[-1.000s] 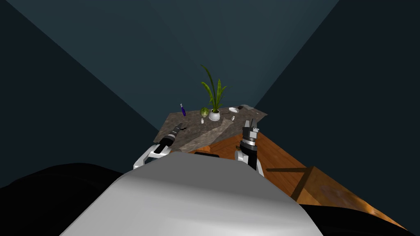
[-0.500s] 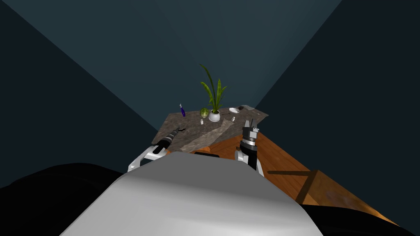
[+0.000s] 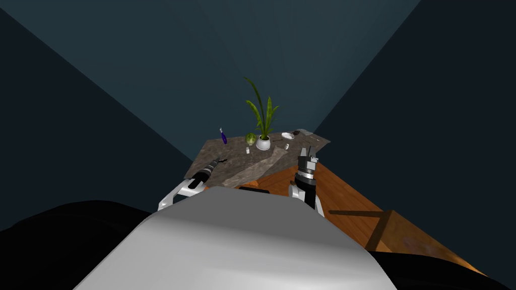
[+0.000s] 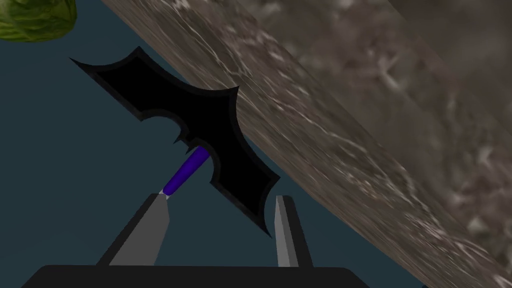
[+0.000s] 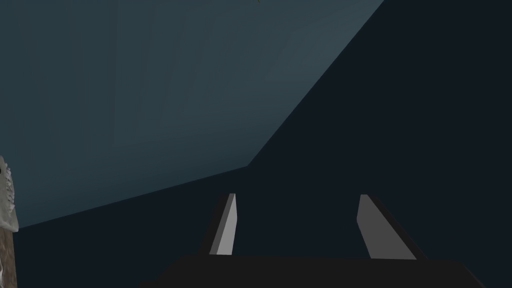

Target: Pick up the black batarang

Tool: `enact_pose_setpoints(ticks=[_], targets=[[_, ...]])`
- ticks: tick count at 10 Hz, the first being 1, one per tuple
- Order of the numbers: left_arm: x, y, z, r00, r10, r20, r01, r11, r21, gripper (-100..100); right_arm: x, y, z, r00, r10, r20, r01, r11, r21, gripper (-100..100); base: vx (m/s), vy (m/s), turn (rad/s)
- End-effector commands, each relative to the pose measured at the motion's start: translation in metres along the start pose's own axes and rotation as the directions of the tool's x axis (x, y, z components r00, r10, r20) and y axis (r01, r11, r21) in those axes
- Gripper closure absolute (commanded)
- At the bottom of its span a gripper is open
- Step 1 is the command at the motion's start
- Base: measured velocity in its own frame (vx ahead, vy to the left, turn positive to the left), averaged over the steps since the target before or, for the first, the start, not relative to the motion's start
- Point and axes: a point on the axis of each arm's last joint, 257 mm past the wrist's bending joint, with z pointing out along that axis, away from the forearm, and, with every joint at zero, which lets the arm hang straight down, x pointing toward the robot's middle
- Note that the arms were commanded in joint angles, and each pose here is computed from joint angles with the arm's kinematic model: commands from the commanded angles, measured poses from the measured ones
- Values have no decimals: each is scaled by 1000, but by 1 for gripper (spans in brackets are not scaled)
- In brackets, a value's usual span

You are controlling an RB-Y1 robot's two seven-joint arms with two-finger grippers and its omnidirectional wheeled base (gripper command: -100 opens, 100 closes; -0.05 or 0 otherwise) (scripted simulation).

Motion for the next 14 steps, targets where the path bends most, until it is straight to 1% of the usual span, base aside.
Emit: enact_pose_setpoints(ticks=[1, 4, 5, 6, 9, 11, 12, 14], targets=[[0, 0, 0, 1000, 0, 0, 0, 1000, 0, 100, 0, 0, 0, 1000, 0, 0, 0, 1000, 0, 0, 0, 0, 0], [0, 0, 0, 1000, 0, 0, 0, 1000, 0, 100, 0, 0, 0, 1000, 0, 0, 0, 1000, 0, 0, 0, 0, 0], [0, 0, 0, 1000, 0, 0, 0, 1000, 0, 0, 0, 0, 0, 1000, 0, 0, 0, 1000, 0, 0, 0, 0, 0], [-11, -20, 3, 999, -40, 15, 40, 998, 42, -100, 0, 0, 0, 1000, 0, 0, 0, 1000, 0, 0, -38, 16, -170], [-17, -43, 3, 991, -136, 9, 134, 987, 86, -100, 0, 0, 0, 1000, 0, 0, 0, 1000, 0, 0, -90, 49, -216], [-19, -54, 2, 983, -183, -4, 182, 977, 107, -100, 0, 0, 0, 1000, 0, 0, 0, 1000, 0, 0, -65, 43, -184], [-18, -61, 1, 979, -204, -16, 205, 972, 119, -100, 0, 0, 0, 1000, 0, 0, 0, 1000, 0, 0, -55, 36, -184], [-8, -69, -4, 969, -239, -55, 245, 962, 124, -100, 0, 0, 0, 1000, 0, 0, 0, 1000, 0, 0, -40, 54, -194]])
